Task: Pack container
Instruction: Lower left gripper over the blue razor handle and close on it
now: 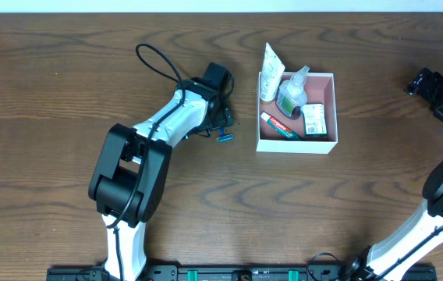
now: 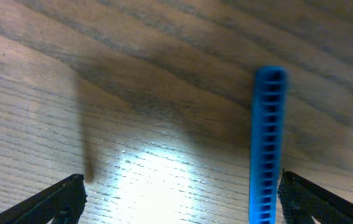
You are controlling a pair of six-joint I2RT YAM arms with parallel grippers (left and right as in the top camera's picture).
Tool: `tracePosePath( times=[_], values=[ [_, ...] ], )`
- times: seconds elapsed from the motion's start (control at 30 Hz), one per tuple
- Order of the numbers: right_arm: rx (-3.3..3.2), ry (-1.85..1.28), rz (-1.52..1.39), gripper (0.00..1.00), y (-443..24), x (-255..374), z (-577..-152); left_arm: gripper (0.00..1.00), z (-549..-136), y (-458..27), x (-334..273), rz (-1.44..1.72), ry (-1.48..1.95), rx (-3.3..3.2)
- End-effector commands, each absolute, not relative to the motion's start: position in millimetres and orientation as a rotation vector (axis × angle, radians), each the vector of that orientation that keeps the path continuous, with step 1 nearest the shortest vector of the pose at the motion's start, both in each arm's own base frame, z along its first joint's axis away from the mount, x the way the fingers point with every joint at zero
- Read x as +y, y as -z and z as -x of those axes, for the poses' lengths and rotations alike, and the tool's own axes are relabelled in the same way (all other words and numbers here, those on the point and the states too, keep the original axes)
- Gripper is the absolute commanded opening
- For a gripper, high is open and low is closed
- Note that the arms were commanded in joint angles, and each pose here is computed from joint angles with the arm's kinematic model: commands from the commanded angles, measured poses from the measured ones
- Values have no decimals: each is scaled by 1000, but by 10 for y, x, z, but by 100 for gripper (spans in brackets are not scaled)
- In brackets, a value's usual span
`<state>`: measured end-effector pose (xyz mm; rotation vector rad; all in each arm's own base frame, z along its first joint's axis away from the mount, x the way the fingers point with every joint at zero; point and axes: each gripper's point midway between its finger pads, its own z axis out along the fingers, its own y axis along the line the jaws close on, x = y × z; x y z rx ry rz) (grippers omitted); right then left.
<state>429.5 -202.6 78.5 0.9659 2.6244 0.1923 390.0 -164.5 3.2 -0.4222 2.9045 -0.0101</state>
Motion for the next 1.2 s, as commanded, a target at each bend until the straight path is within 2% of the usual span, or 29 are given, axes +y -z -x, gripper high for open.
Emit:
tracePosePath(
  times=[0.0, 0.4, 0.7, 0.8, 0.87, 1.03, 1.17],
  values=[
    [2601, -185, -977, 99, -881, -2042, -4281, 99, -3851, 60, -1547, 433, -67, 2917],
    [2601, -185, -977, 99, -881, -2042, -4281, 99, -3762, 69, -1486, 434, -117, 2947],
    [2601, -185, -977, 99, -881, -2042, -4281, 99, -3645, 51, -1212, 490, -298, 2950],
    [2601, -185, -977, 99, -881, -2044, -4280, 82, -3660, 71, -1259, 493, -220, 2977],
    [2601, -185, -977, 99, -881, -2042, -4281, 77, -3684, 82, -1315, 490, -149, 2992],
    [2601, -185, -977, 99, -881, -2042, -4281, 73, -3714, 84, -1329, 451, -123, 2996],
    [2601, -185, -977, 99, -881, -2042, -4281, 58, -3706, 86, -1347, 445, -108, 3004]
  ],
)
